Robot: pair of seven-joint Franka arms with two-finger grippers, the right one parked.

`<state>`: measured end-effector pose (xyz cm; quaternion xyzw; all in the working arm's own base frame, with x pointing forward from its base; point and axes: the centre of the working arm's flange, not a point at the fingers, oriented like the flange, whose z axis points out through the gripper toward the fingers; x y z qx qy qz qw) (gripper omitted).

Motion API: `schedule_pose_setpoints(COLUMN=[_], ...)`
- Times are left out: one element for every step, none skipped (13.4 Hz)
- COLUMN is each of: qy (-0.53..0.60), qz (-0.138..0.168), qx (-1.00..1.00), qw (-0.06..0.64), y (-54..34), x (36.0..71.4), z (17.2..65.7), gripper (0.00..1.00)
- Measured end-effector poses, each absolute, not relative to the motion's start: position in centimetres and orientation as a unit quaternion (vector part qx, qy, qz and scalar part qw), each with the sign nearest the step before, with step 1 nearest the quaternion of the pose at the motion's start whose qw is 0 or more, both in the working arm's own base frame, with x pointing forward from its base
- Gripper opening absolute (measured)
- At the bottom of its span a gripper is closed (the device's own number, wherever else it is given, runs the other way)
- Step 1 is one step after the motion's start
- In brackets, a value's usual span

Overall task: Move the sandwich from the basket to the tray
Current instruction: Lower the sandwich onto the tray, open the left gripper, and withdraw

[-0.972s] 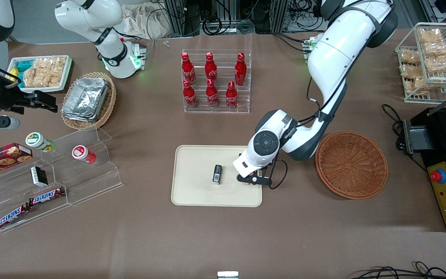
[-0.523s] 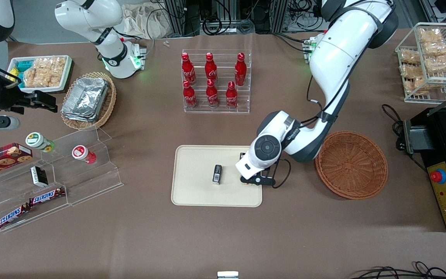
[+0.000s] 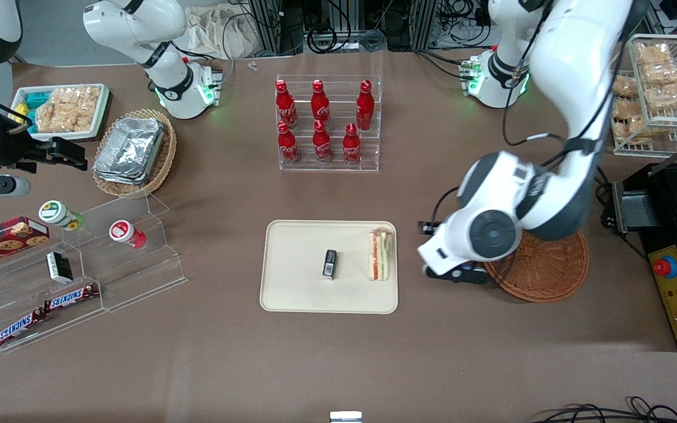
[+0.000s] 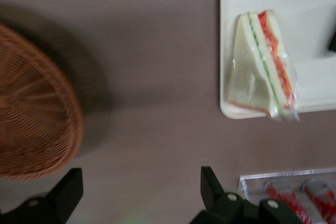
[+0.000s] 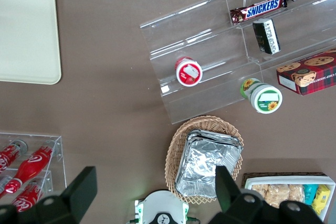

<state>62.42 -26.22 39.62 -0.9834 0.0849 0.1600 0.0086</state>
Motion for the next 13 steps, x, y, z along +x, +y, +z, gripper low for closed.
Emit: schedule_pose_setpoints(qy=[0.1,0.118,0.136,0.15,0.156,0.154,0.149,0.137,0.118,0.09,0.058,0.034,0.021], qz=[0.158,0.154,0.149,0.141,0.13,0.115,0.101,0.088,0.08,0.075,0.073,0.073,0.074], qx=[-0.982,-0.981,-0.979,-0.979,-0.979,-0.981,-0.984,-0.987,-0.99,-0.993,-0.996,-0.997,-0.997], qw=[0.006,0.003,0.0,-0.003,-0.005,-0.006,-0.006,-0.004,-0.001,0.003,0.006,0.008,0.009], y=[-23.8,-21.5,-18.9,-16.5,-13.8,-11.1,-8.5,-6.2,-4.1,-2.0,-0.4,0.5,0.9], x=[62.5,62.5,62.4,62.2,62.0,61.8,61.5,61.2,60.9,60.8,60.7,60.7,60.8], z=[42.0,44.5,47.0,49.3,51.5,53.7,55.6,57.2,58.2,58.9,59.1,59.1,59.0], gripper=[1.0,1.0,1.0,1.0,1.0,1.0,1.0,1.0,1.0,1.0,1.0,1.0,1.0])
